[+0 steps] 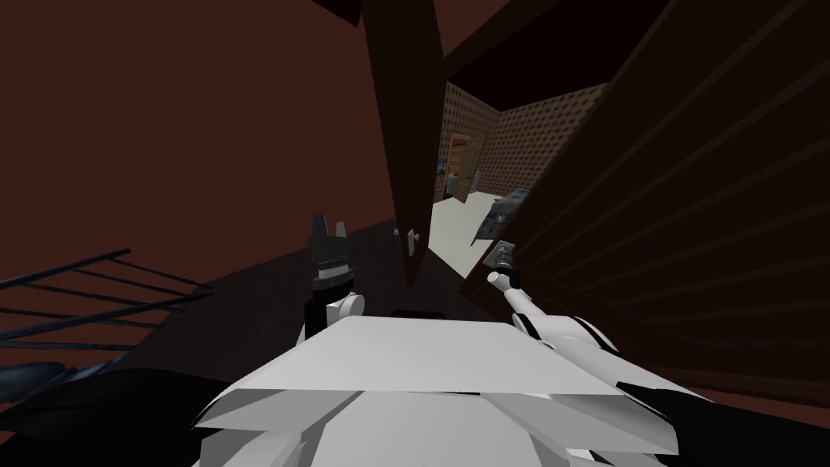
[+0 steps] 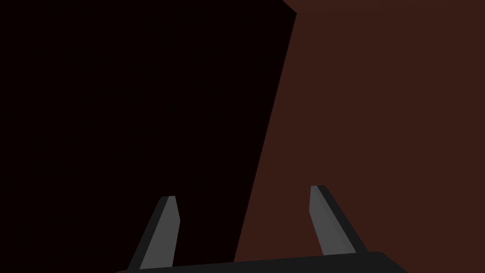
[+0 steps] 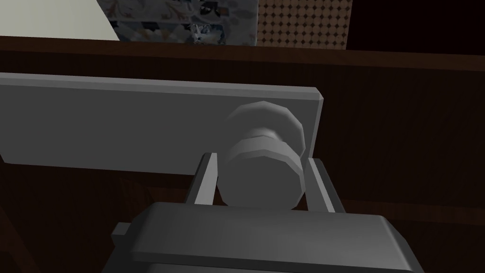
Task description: Pull the door open
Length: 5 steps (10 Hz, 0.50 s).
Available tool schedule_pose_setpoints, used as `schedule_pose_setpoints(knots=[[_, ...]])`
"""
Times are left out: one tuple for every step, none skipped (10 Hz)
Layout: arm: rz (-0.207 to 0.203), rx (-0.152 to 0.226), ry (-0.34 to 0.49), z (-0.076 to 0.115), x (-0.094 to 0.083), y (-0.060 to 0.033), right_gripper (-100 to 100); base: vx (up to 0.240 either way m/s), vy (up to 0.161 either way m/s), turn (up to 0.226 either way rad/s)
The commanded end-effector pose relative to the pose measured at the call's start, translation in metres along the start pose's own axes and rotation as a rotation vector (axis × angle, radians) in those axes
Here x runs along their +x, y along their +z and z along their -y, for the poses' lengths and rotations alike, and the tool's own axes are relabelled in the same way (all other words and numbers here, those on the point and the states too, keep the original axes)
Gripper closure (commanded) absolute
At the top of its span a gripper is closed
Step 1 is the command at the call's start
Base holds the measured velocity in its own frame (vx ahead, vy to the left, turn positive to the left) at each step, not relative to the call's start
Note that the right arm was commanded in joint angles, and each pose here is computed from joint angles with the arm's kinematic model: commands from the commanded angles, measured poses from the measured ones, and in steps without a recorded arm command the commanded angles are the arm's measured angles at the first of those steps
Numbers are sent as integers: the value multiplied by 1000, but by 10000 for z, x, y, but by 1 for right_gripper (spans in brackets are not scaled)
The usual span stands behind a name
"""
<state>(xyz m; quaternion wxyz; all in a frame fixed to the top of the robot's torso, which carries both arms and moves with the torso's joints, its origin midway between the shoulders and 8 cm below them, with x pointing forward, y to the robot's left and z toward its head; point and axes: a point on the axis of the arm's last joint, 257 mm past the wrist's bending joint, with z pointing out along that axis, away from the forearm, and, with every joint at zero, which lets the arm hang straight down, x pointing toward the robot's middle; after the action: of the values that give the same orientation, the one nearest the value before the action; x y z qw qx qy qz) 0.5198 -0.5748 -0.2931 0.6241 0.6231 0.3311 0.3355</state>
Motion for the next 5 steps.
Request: schedule_pose_setpoints(knots=[[-15,8,-4,49,64,-4,100,-171,-9,30],[-15,8,-4,49,64,-4,100,-75,6,11],[-59,6,-4,41,279,-14,100,-167,-12,34],[-67,6,-4,39,317,-17,100,-236,-39,47],[-74,6,-4,38,352,-19,100,-162,9,38]])
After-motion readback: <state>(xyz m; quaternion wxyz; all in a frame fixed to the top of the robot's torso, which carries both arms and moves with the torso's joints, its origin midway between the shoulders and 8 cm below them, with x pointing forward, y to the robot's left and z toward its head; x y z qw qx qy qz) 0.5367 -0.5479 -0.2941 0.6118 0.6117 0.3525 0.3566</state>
